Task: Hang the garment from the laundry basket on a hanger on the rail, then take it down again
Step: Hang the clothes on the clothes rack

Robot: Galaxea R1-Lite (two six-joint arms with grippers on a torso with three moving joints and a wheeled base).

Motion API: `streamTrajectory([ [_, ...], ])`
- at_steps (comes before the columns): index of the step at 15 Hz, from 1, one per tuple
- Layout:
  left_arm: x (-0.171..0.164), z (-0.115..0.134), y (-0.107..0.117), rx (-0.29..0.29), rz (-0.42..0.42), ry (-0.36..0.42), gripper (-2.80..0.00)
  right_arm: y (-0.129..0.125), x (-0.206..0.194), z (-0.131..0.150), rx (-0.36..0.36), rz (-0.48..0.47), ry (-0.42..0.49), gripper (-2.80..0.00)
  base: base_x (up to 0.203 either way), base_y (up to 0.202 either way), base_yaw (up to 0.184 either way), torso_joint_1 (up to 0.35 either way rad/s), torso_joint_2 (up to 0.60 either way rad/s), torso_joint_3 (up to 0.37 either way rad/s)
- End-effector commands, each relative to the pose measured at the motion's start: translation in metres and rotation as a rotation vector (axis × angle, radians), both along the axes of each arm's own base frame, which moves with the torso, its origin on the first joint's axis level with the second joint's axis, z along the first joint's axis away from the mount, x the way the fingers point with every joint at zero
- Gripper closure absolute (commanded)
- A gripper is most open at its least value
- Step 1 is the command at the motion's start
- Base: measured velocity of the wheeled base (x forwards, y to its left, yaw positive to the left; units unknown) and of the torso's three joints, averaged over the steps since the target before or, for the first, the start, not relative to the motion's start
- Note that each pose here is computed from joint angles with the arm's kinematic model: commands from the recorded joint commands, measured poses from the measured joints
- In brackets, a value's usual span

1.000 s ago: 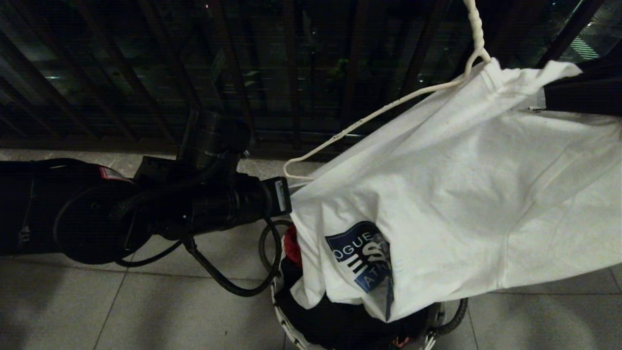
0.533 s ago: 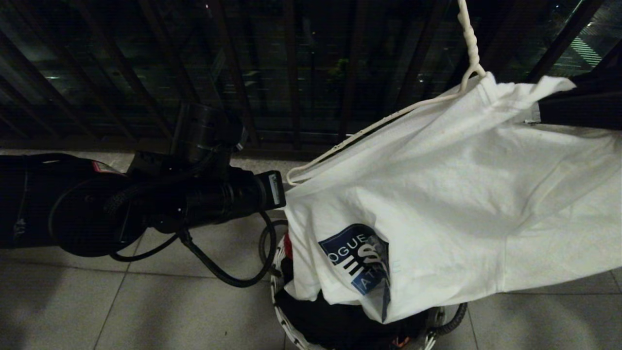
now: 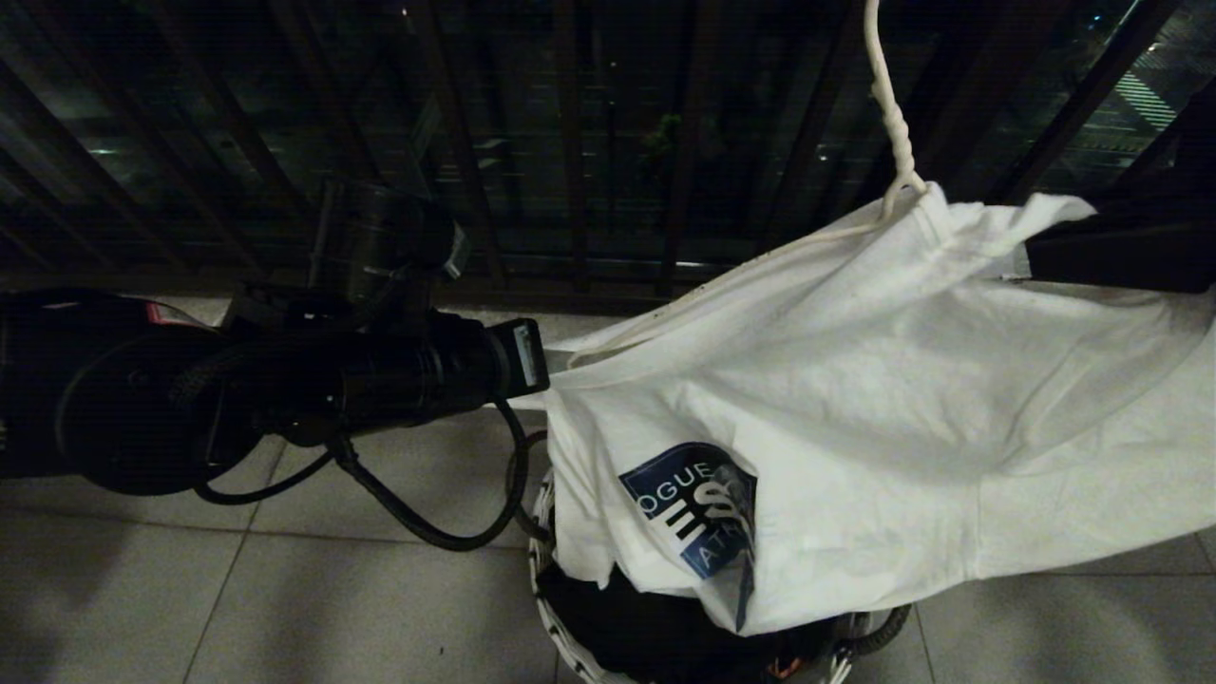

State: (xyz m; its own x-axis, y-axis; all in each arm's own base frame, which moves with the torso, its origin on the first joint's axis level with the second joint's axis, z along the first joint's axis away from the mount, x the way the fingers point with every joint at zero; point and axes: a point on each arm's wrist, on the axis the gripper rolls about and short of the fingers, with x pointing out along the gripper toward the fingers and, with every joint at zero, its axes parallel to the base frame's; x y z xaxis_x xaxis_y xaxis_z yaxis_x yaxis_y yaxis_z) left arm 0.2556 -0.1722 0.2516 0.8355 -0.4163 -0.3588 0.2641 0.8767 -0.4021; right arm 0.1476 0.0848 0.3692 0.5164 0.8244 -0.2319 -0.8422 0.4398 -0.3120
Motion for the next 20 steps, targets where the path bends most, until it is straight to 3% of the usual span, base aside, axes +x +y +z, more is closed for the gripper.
streamTrajectory([
  [1,-0.009,0.013,0.005,-0.027,-0.003,-0.034,0.0,0.004,0.008,-0.006,-0.015,0.005,0.025,0.0,0.0,0.0,0.0,0.0,0.0,0.0],
  [6,-0.026,0.037,0.013,-0.044,-0.046,-0.11,0.0,0.013,0.023,-0.01,-0.016,0.013,0.025,0.0,0.0,0.0,0.0,0.0,0.0,0.0],
  [11,-0.029,0.079,0.01,-0.059,-0.095,-0.155,0.0,0.017,0.031,-0.012,-0.007,0.019,0.032,0.0,0.0,0.0,0.0,0.0,0.0,0.0],
  [17,-0.038,0.131,0.007,-0.085,-0.163,-0.176,0.0,0.022,0.04,-0.008,0.073,0.038,0.033,0.0,0.0,0.0,0.0,0.0,0.0,0.0],
  [20,-0.044,0.153,0.008,-0.12,-0.173,-0.231,0.0,0.028,0.046,-0.008,0.14,0.047,0.014,0.0,0.0,0.0,0.0,0.0,0.0,0.0],
])
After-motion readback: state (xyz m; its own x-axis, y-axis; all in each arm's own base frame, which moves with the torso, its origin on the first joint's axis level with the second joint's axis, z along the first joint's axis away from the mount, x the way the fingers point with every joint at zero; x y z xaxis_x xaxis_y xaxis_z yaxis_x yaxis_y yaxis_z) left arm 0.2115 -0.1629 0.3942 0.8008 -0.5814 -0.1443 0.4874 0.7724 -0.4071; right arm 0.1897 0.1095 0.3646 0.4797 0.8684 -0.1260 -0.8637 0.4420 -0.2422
